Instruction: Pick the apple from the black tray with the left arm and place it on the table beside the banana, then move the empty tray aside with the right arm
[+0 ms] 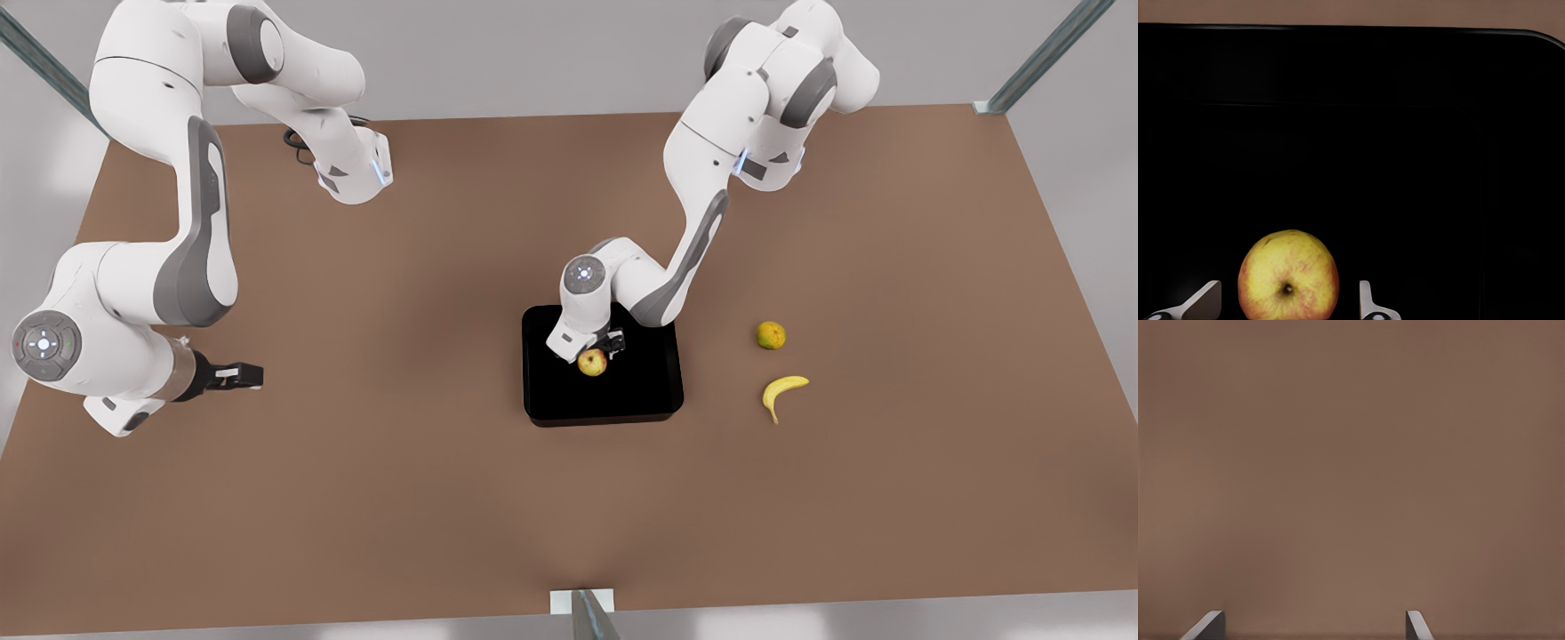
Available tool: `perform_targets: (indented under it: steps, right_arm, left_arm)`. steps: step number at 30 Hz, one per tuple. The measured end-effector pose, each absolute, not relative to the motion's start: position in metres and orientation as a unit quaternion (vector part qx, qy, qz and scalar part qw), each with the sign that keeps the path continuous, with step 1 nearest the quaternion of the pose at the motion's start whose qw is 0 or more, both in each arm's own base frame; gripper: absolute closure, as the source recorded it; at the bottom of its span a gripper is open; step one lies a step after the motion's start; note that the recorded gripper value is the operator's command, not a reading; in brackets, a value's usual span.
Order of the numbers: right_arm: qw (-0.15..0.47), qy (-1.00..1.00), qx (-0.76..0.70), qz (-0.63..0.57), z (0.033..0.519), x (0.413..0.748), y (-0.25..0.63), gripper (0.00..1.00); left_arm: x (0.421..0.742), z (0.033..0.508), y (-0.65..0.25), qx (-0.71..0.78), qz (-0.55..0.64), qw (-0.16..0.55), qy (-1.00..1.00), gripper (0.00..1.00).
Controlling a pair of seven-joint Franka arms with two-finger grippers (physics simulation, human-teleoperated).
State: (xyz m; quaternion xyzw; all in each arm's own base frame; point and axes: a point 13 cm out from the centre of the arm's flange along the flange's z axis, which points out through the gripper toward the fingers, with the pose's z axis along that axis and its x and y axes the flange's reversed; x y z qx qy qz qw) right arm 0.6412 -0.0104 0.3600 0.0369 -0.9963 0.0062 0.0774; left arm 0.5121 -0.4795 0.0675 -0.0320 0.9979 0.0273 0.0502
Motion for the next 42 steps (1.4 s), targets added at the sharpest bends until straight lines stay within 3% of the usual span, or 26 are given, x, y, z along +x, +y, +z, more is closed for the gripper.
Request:
perform_targets:
  steps: [13, 14, 15, 19, 22, 26, 29, 31, 35, 38, 40, 41, 42]
  right_arm:
    - [0.078, -0.996, 0.037, 0.006, 0.360, 0.641, -0.010, 0.00]
    - [0.078, -0.996, 0.037, 0.006, 0.359, 0.641, -0.010, 0.00]
    - [0.078, -0.996, 0.037, 0.006, 0.359, 0.641, -0.010, 0.00]
    - [0.078, -0.996, 0.038, 0.006, 0.359, 0.641, -0.010, 0.00]
    - [0.078, -0.996, 0.038, 0.006, 0.359, 0.641, -0.010, 0.00]
    - [0.078, -0.996, 0.038, 0.007, 0.359, 0.641, -0.011, 0.00]
    - [0.078, -0.996, 0.041, 0.006, 0.360, 0.641, -0.006, 0.00]
    - [0.063, -0.995, 0.080, 0.003, 0.389, 0.634, 0.055, 0.00]
    - [0.055, -0.977, 0.203, -0.030, 0.437, 0.575, 0.262, 0.00]
    - [0.096, -0.974, 0.204, -0.040, 0.401, 0.543, 0.336, 0.00]
    - [0.131, -0.977, 0.162, -0.050, 0.353, 0.542, 0.356, 0.00]
    - [0.145, -0.979, 0.136, -0.054, 0.325, 0.543, 0.363, 0.00]
    - [0.153, -0.981, 0.108, -0.057, 0.303, 0.548, 0.370, 0.00]
  left_arm:
    - [0.507, 0.036, -0.479, -0.037, 0.022, 0.059, 0.997, 0.00]
    - [0.506, 0.035, -0.479, -0.038, 0.022, 0.059, 0.997, 0.06]
    - [0.505, 0.034, -0.479, -0.039, 0.022, 0.059, 0.997, 0.25]
    - [0.506, 0.034, -0.479, -0.043, 0.022, 0.062, 0.997, 0.29]
    - [0.507, 0.044, -0.480, -0.045, 0.022, 0.065, 0.997, 0.29]
    - [0.526, 0.119, -0.466, -0.060, 0.025, 0.071, 0.995, 0.29]
    - [0.571, 0.180, -0.393, -0.110, 0.034, 0.055, 0.992, 0.29]
    - [0.609, 0.195, -0.302, -0.154, 0.048, 0.032, 0.986, 0.29]
    - [0.633, 0.158, -0.181, -0.170, 0.072, -0.026, 0.982, 0.29]
    - [0.628, 0.098, -0.160, -0.131, 0.080, -0.060, 0.986, 0.29]
    - [0.627, 0.083, -0.158, -0.102, 0.077, -0.065, 0.990, 0.28]
    - [0.628, 0.080, -0.157, -0.089, 0.075, -0.064, 0.991, 0.02]
    - [0.629, 0.079, -0.158, -0.076, 0.073, -0.063, 0.992, 0.00]
